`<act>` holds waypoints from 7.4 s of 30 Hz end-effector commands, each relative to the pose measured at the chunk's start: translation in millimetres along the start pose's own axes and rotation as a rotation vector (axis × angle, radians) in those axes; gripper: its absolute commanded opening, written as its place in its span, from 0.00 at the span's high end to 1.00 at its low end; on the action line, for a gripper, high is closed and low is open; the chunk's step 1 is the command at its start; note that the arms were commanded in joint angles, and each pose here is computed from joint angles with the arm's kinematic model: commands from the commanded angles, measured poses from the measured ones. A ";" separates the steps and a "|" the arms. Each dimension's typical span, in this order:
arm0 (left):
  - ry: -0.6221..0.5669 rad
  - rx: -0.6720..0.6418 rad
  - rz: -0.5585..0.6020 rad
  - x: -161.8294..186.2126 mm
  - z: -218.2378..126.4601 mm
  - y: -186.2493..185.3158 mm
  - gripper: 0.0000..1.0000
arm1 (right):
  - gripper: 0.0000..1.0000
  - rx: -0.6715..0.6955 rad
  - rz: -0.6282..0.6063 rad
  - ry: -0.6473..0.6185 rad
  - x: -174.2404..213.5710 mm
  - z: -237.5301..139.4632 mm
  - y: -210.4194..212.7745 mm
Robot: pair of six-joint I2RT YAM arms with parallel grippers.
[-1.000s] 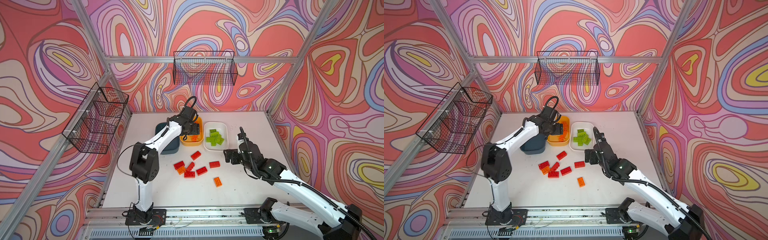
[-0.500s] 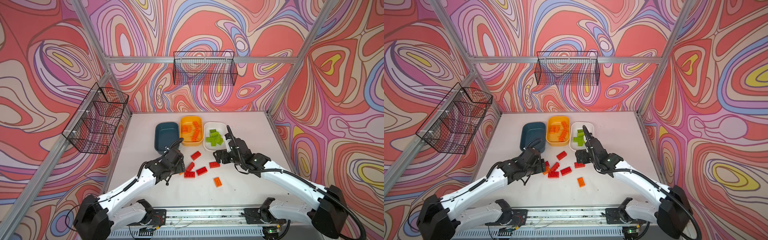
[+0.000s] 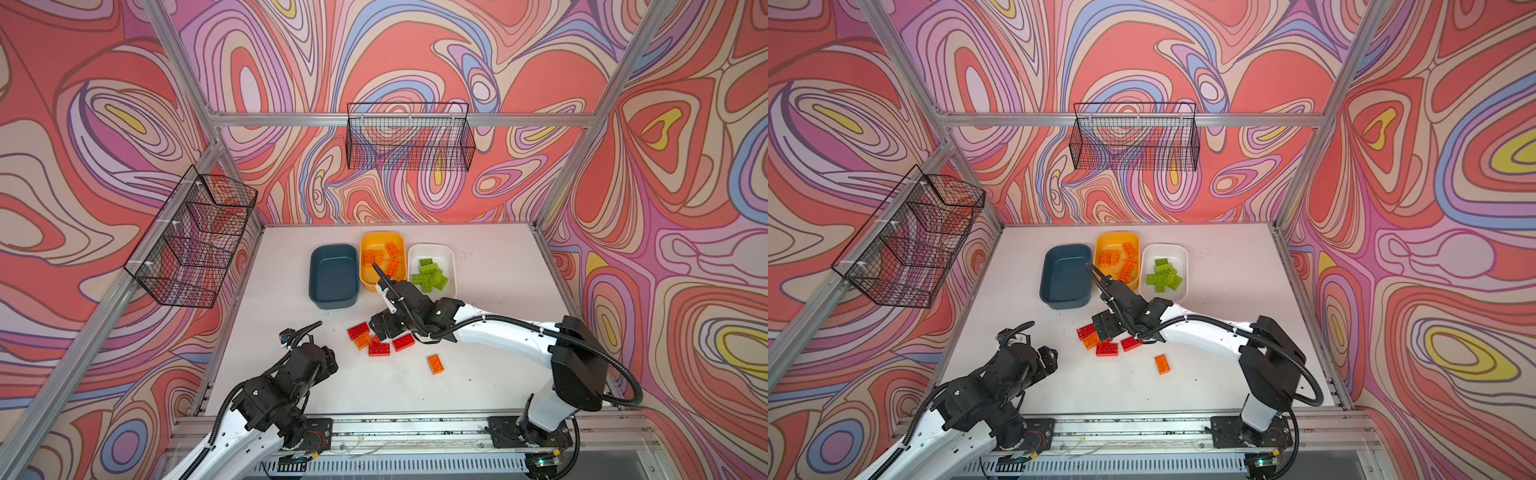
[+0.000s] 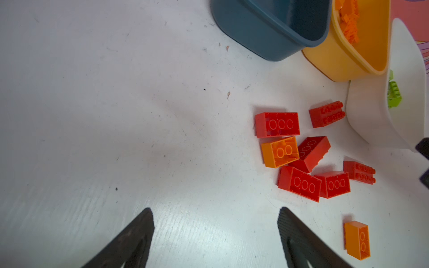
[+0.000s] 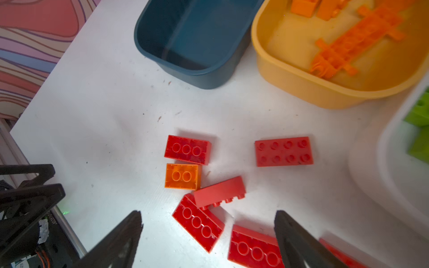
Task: Sort the legos into containers by color
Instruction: 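Grasp an orange 2x2 brick with the right gripper while the left arm withdraws, then lift the orange 2x2 brick into the yellow bin and open the right gripper, then lower the right gripper onto another orange 2x2 brick and close it, then carry the orange 2x2 brick over the yellow bin and release it, then grasp a red 2x4 brick with the left gripper while the right arm withdraws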
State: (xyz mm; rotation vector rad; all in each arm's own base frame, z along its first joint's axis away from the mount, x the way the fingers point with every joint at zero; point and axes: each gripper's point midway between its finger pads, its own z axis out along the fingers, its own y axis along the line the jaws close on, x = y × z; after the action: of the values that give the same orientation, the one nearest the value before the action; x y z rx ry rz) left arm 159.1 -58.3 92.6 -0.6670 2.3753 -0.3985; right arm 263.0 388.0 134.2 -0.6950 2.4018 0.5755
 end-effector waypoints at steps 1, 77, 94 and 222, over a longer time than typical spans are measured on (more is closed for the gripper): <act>-0.006 -0.045 -0.049 5.1 1.9 18.6 0.13 | 0.08 0.015 -0.028 0.061 14.6 22.9 15.7; -0.002 0.087 0.243 -51.5 3.6 -125.0 0.00 | 0.56 0.255 0.145 -0.120 -151.6 117.7 -203.2; 0.018 0.131 0.296 -46.9 7.5 -136.1 0.00 | 0.09 0.176 0.143 -0.277 -176.0 -9.8 -160.7; 0.197 -0.365 0.222 -9.9 112.9 -99.5 0.01 | 0.02 0.084 0.240 -0.360 13.9 -119.1 -128.5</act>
State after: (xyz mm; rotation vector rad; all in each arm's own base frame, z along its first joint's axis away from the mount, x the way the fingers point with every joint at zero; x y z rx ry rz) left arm 275.0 -157.1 57.0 -0.4691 2.7066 -0.0062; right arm 285.9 221.2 184.8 -0.2381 2.1720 0.6162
